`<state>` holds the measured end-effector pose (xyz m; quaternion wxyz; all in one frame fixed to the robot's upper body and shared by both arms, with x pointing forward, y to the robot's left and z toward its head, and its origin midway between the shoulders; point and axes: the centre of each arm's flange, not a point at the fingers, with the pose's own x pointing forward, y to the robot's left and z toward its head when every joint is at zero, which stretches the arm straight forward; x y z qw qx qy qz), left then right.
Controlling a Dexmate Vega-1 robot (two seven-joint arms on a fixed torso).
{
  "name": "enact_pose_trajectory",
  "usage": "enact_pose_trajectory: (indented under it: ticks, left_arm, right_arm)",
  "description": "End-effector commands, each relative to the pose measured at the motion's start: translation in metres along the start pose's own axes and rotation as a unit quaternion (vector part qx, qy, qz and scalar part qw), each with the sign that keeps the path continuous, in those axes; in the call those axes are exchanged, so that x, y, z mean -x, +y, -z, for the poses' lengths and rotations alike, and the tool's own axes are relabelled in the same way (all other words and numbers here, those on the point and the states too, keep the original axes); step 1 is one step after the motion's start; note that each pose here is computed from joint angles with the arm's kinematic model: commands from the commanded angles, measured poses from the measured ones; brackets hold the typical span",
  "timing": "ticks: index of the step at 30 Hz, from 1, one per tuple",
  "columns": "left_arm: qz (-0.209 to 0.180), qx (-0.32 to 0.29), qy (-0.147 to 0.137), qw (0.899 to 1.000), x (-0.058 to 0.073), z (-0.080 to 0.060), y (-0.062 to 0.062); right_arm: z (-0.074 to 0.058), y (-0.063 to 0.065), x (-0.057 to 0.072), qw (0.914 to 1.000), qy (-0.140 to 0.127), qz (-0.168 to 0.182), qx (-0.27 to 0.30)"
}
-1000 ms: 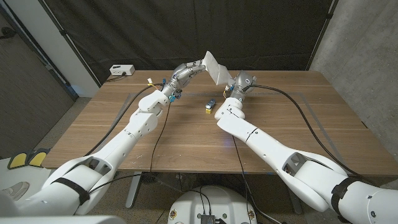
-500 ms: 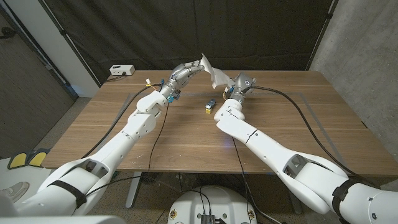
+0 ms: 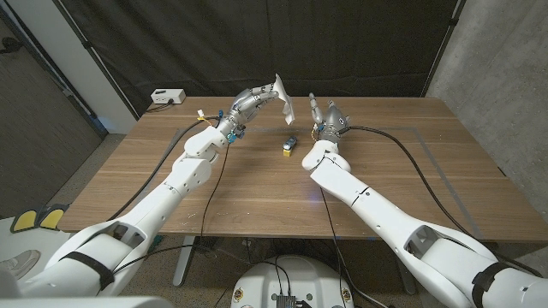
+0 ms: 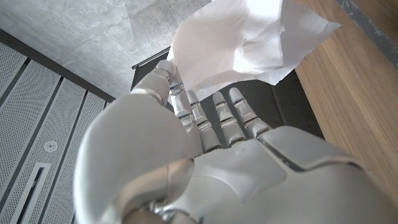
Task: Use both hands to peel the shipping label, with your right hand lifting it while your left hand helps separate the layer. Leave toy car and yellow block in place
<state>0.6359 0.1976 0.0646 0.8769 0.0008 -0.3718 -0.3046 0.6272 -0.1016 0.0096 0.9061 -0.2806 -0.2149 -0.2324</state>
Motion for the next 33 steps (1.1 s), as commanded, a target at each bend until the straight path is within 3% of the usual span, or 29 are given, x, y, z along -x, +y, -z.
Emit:
enact_pose_trajectory:
  ticks: [1,2,7,15,24,33]
  left_arm:
    - [0.007,-0.049,-0.01,0.999,0.01,-0.006,0.004]
    - [0.005,-0.053,-0.015,0.998,0.011,-0.007,0.004]
    - [-0.004,-0.057,-0.018,0.998,0.014,-0.011,0.007]
    - [-0.007,-0.062,-0.016,0.998,0.021,-0.016,0.011]
    - [-0.014,-0.071,-0.011,0.997,0.033,-0.022,0.011]
    - [-0.021,-0.076,0.005,0.997,0.041,-0.018,0.006]
  right_arm:
    - [0.011,-0.008,0.003,0.992,-0.028,-0.007,-0.123]
    - [0.01,-0.01,0.004,0.9912,-0.035,0.009,-0.127]
    - [0.008,-0.017,0.004,0.9906,-0.044,0.023,-0.128]
    - [0.006,-0.039,0.005,0.988,-0.061,0.067,-0.125]
    - [0.003,-0.061,0.014,0.9805,-0.084,0.127,-0.125]
    - [0.005,-0.067,0.025,0.9706,-0.112,0.151,-0.15]
